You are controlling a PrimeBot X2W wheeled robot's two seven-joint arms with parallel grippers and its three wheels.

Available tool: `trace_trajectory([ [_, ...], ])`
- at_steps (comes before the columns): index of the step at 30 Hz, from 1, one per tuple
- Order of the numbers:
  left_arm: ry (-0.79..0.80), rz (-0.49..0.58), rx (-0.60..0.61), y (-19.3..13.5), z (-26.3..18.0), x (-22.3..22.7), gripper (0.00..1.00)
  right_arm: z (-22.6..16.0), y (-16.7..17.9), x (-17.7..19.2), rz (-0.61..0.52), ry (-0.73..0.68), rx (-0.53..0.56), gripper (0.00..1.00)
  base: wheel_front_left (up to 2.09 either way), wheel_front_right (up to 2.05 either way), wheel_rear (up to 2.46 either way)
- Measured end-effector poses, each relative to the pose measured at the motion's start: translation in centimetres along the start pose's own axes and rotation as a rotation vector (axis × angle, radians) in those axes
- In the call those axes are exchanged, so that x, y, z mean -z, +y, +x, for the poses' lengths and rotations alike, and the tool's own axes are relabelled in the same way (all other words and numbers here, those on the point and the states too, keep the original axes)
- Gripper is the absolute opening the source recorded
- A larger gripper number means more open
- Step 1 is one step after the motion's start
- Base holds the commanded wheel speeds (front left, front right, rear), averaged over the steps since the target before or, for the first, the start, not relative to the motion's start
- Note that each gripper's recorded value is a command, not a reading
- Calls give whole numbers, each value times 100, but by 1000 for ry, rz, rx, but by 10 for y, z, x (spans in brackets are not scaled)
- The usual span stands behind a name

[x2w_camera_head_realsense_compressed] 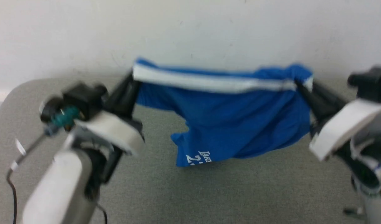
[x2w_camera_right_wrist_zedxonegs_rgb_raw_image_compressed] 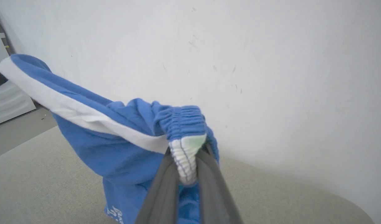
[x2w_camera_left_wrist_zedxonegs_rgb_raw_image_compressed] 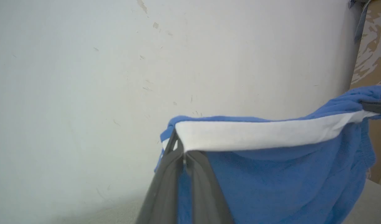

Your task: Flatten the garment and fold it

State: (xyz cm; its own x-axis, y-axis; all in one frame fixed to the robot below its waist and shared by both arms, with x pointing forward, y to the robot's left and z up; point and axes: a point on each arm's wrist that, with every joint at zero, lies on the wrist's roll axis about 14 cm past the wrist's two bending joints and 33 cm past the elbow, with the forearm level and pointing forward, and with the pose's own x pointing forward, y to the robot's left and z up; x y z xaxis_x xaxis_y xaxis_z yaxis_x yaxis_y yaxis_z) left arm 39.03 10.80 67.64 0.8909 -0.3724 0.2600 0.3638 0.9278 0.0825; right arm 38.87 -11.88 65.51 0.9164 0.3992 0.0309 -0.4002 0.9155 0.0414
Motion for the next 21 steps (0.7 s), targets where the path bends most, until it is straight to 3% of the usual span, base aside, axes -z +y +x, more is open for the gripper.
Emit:
trace_trajectory([
  [4,-81,-13,-44,27,41,-25,0,34,-11,-39,-54,-73,-1,0,0,0,0],
  [13,-125,32,-125,87,146,-27,0,133,-41,-91,-64,-211,-8,0,0,0,0],
  [21,-128,25,-211,126,209,17,0,206,-61,-80,-42,-308,-2,0,0,0,0],
])
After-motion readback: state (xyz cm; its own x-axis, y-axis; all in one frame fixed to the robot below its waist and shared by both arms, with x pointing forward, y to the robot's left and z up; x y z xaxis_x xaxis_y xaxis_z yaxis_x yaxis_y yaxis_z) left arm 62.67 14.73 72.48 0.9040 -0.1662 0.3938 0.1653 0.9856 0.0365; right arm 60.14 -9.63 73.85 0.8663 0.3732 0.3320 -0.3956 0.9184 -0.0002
